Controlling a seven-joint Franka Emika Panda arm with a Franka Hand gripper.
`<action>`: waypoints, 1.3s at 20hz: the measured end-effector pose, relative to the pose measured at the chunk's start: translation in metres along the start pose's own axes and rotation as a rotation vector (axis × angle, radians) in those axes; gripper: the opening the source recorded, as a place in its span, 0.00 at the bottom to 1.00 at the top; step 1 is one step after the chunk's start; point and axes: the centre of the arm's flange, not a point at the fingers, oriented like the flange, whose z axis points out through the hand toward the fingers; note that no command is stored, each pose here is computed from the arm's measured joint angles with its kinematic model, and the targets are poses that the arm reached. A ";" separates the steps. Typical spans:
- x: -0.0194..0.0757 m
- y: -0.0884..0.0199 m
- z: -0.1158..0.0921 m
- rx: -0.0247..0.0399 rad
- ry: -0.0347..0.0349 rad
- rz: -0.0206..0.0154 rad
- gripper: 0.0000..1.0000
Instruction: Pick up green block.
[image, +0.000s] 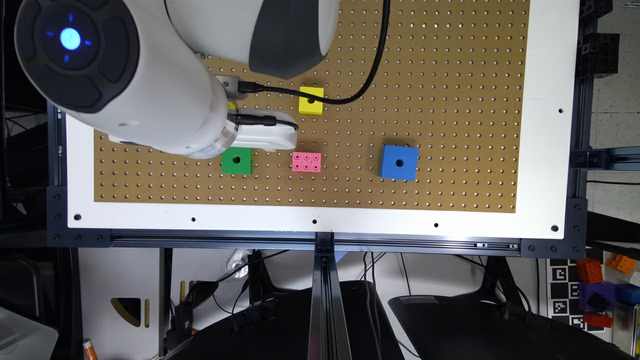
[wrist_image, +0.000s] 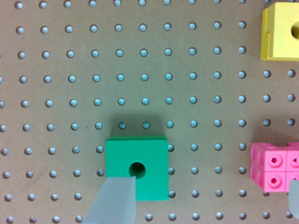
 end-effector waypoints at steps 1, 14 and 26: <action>0.0042 0.006 0.000 -0.0003 0.0013 -0.0005 1.00; 0.0192 0.030 0.002 -0.0052 0.0001 -0.0041 1.00; 0.0198 0.029 0.081 -0.0165 -0.0328 -0.0036 1.00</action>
